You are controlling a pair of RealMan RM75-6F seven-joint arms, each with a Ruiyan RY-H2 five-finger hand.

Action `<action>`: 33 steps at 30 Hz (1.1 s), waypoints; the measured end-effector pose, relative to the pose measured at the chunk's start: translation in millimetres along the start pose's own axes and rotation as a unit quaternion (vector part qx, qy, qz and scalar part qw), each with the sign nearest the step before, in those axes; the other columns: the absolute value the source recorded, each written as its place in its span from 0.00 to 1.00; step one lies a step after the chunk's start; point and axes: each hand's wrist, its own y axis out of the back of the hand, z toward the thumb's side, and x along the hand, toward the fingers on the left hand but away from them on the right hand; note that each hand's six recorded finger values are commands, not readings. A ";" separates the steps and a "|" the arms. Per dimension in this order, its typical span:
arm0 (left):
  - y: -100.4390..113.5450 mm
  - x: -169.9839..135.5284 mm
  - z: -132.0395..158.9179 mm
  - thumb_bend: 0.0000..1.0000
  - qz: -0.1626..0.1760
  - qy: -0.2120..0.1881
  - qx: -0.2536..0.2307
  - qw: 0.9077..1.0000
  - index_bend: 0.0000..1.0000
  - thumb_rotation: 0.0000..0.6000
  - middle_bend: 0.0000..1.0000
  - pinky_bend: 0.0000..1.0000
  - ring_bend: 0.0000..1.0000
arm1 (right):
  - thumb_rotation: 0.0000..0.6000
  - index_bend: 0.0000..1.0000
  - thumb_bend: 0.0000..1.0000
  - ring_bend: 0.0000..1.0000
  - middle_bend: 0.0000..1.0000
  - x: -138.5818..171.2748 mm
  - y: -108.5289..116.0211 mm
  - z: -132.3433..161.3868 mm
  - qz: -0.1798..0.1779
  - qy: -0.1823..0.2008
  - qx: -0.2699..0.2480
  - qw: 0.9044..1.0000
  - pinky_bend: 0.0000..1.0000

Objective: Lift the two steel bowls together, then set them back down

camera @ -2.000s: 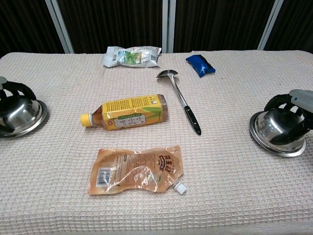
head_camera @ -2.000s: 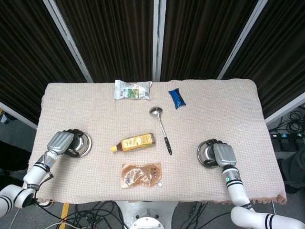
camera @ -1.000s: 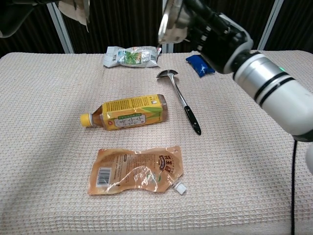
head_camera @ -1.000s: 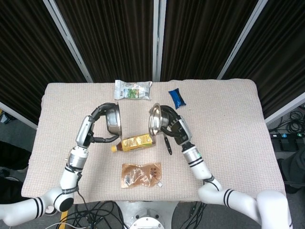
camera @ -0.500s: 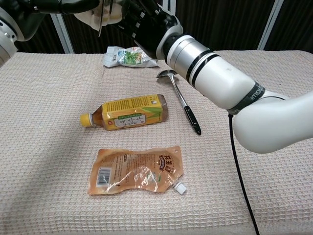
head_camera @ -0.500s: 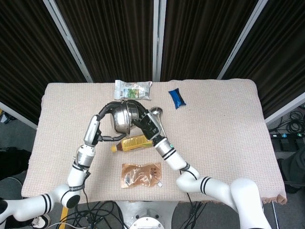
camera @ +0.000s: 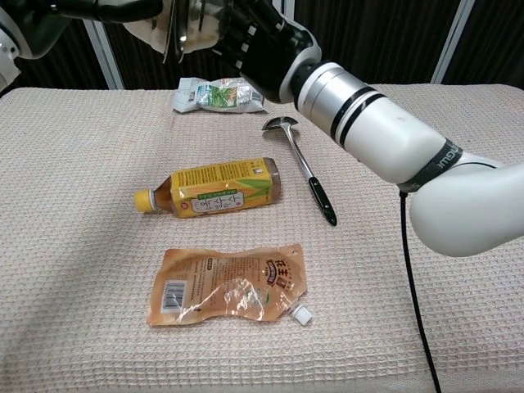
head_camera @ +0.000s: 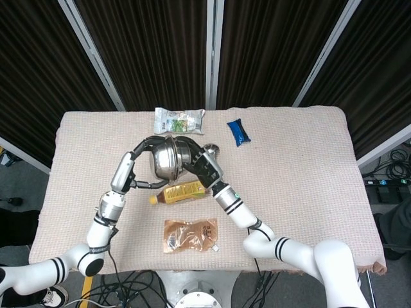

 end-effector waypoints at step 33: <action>122.2 -123.1 -121.0 0.00 -0.184 0.204 0.488 0.829 0.48 1.00 0.47 0.59 0.42 | 1.00 0.41 0.20 0.31 0.35 211.3 123.4 67.2 -0.174 -0.193 0.710 0.654 0.45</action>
